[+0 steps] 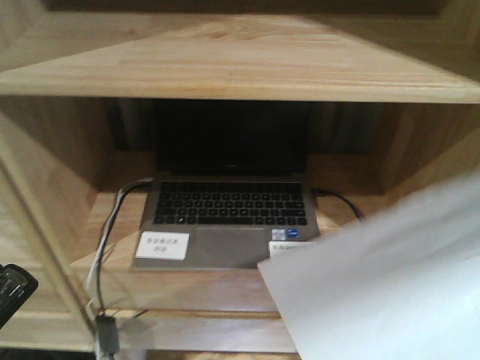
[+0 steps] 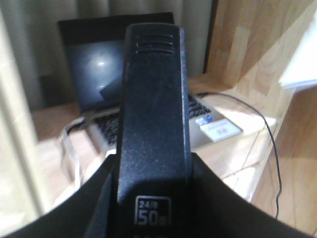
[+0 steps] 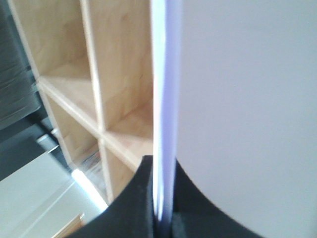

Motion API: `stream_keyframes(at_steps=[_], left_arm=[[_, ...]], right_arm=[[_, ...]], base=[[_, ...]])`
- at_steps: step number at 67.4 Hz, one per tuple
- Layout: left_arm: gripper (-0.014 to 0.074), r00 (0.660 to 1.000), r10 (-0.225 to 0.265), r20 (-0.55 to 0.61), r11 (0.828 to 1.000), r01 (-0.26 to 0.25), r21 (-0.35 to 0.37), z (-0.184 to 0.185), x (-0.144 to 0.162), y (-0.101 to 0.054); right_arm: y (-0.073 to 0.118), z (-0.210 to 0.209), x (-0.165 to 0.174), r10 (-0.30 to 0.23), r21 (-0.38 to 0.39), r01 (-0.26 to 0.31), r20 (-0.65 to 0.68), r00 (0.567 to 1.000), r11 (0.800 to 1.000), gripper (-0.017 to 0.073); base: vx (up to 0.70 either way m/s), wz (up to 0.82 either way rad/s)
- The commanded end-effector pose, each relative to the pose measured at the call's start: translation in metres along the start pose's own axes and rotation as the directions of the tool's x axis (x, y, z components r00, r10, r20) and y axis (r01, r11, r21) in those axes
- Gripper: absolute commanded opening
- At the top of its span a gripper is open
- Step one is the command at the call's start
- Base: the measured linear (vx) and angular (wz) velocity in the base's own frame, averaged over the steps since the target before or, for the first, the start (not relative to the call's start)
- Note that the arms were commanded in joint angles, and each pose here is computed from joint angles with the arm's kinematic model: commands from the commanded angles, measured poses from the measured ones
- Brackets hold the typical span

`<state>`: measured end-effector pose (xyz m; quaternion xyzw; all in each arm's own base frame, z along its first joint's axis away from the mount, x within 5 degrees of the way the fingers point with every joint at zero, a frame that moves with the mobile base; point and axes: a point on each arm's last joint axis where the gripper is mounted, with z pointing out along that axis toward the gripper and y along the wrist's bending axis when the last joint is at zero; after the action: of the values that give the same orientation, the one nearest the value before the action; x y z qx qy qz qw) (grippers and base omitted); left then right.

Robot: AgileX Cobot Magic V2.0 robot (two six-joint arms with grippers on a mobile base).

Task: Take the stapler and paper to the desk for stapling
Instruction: 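Drive the base away from the shelf toward the wooden desk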

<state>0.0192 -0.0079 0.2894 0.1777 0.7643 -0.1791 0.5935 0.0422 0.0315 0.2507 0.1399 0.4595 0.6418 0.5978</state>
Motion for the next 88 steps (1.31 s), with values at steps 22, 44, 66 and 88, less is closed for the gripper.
stream_keyframes(at_steps=[22,44,66,88], left_arm=[[-0.0006,0.991,-0.002,0.135,1.0,0.0,0.019,-0.004,-0.0193,-0.0018],[-0.0006,0.991,-0.002,0.135,1.0,0.0,0.019,-0.004,-0.0193,-0.0018],[-0.0006,0.991,-0.002,0.135,1.0,0.0,0.019,-0.004,-0.0193,-0.0018],[-0.0006,0.991,-0.002,0.135,1.0,0.0,0.019,-0.004,-0.0193,-0.0018]], right_arm=[[0.0034,0.0003,-0.0004,0.006,-0.047,-0.005,0.007,1.0,0.999,-0.0002],[0.0034,0.0003,-0.0004,0.006,-0.047,-0.005,0.007,1.0,0.999,-0.0002],[0.0033,0.0003,-0.0004,0.006,-0.046,-0.005,0.007,1.0,0.999,-0.0002],[0.0033,0.0003,-0.0004,0.006,-0.046,-0.005,0.007,1.0,0.999,-0.0002]], base=[[-0.19,0.21],[-0.24,0.06],[-0.25,-0.11],[-0.18,-0.17]])
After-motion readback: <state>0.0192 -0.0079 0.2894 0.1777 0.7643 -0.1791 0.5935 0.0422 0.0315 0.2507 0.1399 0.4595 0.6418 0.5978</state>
